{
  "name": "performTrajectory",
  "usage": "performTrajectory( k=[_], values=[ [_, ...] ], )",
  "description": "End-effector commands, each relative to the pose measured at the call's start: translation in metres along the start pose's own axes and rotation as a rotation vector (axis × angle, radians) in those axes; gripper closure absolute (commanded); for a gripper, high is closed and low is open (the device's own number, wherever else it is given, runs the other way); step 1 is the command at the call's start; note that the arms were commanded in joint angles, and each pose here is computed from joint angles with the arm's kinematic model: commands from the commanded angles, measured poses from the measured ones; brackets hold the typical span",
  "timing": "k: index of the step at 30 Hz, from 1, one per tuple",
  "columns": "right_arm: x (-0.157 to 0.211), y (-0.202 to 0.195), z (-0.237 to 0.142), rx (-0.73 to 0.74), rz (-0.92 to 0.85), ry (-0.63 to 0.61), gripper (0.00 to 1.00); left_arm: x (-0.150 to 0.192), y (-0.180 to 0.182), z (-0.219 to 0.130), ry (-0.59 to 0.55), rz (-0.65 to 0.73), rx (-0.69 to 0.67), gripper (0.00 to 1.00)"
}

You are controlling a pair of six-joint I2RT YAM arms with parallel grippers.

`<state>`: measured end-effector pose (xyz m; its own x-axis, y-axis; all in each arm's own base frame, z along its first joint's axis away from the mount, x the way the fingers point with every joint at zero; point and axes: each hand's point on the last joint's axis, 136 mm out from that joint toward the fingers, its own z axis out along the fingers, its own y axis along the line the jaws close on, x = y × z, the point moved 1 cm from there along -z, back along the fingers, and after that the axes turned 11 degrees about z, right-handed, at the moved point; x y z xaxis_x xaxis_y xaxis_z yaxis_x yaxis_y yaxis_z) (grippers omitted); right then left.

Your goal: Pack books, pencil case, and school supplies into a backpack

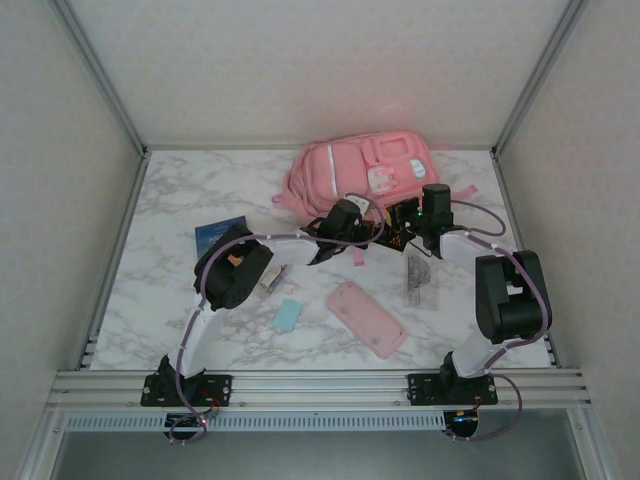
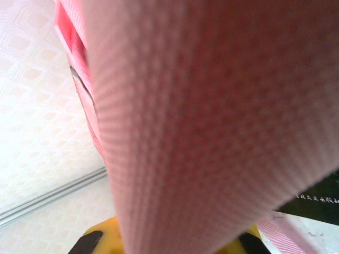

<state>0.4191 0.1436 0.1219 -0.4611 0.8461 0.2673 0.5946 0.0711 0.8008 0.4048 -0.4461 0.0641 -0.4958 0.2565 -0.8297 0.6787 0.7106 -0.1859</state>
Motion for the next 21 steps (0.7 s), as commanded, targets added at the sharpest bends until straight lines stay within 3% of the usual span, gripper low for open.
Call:
performTrajectory(
  k=[1,7,8,10,12,17,21],
  values=[
    [0.028,0.03,-0.011,-0.091,-0.051,0.117,1.0,0.003,0.03,-0.008,0.004,-0.034,-0.074,1.0],
    [0.025,0.033,-0.01,-0.105,-0.031,0.113,1.0,-0.01,0.011,-0.016,-0.057,-0.054,0.036,1.0],
    [0.025,0.035,-0.01,-0.109,-0.031,0.115,1.0,-0.01,0.009,-0.016,-0.064,-0.054,0.051,0.92],
    [0.027,0.04,-0.012,-0.117,-0.033,0.119,1.0,-0.01,0.009,-0.012,-0.075,-0.061,0.052,0.62],
    [0.029,0.043,-0.014,-0.121,-0.036,0.122,1.0,-0.008,0.016,-0.008,-0.08,-0.065,0.028,0.5],
    [0.031,0.047,-0.019,-0.13,-0.024,0.125,1.0,-0.003,0.027,0.004,-0.086,-0.085,0.016,0.46],
    [0.031,0.048,-0.02,-0.133,-0.018,0.126,1.0,-0.003,0.038,0.007,-0.094,-0.11,0.001,0.57]
  ],
)
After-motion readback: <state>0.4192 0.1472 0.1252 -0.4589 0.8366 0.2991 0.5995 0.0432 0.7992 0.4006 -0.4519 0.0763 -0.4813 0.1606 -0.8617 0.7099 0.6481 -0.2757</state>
